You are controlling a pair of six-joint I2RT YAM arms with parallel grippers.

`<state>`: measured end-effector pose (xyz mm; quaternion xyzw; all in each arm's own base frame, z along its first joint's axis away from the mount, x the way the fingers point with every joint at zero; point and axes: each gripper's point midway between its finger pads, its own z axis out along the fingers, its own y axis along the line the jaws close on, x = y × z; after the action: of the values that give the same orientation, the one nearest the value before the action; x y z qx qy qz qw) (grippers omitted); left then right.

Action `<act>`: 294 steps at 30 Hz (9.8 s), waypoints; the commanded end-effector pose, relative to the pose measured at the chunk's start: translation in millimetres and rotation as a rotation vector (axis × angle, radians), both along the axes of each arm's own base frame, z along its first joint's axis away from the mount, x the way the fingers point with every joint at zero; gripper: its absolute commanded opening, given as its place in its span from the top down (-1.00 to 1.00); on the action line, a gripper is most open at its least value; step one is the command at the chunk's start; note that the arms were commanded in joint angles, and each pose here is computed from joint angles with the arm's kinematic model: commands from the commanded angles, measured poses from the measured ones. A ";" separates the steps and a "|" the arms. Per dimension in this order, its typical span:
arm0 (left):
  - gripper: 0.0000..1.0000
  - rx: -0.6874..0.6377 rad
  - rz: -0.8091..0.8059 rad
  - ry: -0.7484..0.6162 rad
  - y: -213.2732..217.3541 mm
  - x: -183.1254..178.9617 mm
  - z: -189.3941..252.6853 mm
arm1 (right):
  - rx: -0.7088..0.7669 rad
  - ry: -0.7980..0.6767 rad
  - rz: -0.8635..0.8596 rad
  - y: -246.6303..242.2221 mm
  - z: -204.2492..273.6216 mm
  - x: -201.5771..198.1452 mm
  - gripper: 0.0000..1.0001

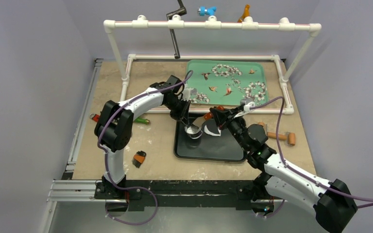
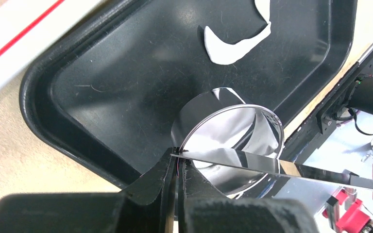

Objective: Roll out the dumpling wrappers from the dough

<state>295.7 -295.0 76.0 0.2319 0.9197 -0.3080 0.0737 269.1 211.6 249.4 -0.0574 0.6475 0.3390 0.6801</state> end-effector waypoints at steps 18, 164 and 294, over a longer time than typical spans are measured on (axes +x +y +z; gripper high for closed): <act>1.00 0.028 -0.046 -0.173 6.3 18.0 3.3 | 0.168 0.246 -0.543 -114.6 37.6 20.7 1.00; 1.00 -0.147 0.016 -0.026 -11.6 7.5 43.0 | -0.061 -0.083 0.086 -0.6 20.9 -7.9 1.00; 1.00 -0.126 -0.156 -0.066 4.2 -58.5 26.4 | 0.638 0.762 -0.372 -69.3 -156.6 38.7 1.00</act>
<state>251.5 -283.6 92.4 0.2943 0.8910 -0.3294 0.1045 299.3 145.9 86.8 0.3997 0.7216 0.3920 0.4073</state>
